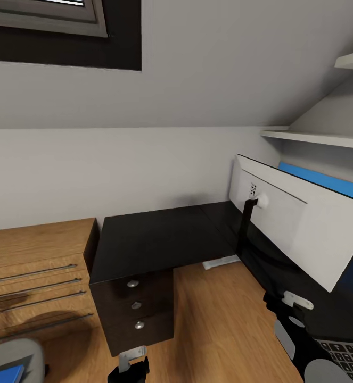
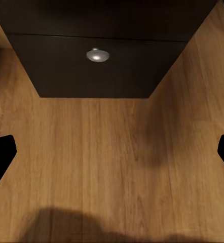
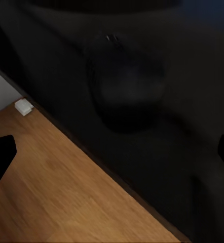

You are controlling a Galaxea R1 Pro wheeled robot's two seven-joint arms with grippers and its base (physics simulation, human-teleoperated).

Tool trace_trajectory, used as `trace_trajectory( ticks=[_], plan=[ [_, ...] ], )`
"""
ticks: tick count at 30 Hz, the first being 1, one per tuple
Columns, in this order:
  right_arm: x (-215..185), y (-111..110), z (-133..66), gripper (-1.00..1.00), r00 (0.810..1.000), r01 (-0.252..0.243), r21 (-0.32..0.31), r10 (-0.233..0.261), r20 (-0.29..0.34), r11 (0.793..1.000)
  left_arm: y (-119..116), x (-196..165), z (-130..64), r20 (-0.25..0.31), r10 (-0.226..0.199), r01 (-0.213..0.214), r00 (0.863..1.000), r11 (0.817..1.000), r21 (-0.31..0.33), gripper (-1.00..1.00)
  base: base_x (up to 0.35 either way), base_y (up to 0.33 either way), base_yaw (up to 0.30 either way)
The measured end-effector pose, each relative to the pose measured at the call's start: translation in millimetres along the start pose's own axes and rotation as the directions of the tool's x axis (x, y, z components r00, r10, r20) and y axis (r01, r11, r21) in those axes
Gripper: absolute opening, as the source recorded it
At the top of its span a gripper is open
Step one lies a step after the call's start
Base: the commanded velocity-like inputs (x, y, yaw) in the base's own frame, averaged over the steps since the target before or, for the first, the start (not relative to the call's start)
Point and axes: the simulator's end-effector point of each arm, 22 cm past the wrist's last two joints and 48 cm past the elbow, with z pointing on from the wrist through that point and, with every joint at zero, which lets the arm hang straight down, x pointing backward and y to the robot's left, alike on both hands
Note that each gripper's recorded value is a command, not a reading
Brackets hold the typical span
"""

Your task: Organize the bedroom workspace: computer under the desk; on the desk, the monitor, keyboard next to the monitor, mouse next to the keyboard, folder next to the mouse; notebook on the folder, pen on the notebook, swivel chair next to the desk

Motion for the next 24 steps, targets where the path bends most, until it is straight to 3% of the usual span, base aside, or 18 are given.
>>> trace_trajectory(
  ticks=[24],
  plan=[
    [-2.8, -10.7, 2.2, 1.0, 1.0, -0.011, 0.019, 0.011, 0.002, 1.0, 0.3, 0.0, 0.2, 0.0, 0.0, 0.0, 1.0, 1.0, 0.0, 1.0, 0.018, 0.0, 0.0]
  ],
)
